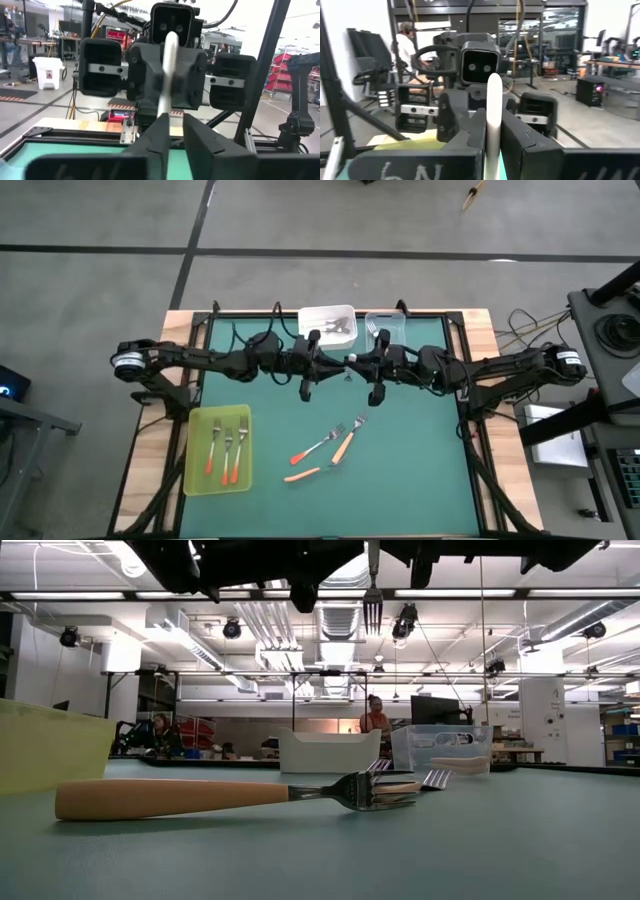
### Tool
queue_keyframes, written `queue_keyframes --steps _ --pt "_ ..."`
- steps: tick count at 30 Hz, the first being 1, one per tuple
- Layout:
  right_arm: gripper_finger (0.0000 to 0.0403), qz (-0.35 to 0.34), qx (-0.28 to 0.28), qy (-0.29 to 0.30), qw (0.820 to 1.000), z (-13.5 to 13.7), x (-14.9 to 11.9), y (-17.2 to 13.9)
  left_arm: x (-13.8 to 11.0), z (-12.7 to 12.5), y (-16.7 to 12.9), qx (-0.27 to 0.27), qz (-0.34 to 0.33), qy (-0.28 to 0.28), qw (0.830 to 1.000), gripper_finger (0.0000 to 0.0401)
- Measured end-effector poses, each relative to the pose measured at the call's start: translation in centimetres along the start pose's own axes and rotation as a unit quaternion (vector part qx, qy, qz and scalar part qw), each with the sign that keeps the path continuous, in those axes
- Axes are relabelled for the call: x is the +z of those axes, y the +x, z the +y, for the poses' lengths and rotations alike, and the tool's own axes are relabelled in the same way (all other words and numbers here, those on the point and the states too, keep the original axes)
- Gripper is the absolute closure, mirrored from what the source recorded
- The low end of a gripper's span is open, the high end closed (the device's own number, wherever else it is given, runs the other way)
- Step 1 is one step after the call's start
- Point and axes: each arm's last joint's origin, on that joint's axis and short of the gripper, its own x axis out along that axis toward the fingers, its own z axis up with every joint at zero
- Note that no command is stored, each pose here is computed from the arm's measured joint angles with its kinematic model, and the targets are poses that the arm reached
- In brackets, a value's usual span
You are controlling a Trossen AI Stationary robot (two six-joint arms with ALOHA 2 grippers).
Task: Sort silverware by color (type)
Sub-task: Put the white fork into the white bin
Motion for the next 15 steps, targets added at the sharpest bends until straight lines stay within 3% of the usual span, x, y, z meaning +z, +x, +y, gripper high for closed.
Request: queue_keyframes --steps 9,15 --pt "0.0382 0.019 -0.056 -0.045 0.997 -1.1 1.6 0.8 1.8 2.3 -2.1 0.042 0.024 0.033 0.998 0.0246" --pt "0.0382 0.060 -0.118 -0.082 0.988 -2.1 2.7 1.6 3.5 3.7 -4.6 0.085 0.066 0.080 0.991 0.0210"
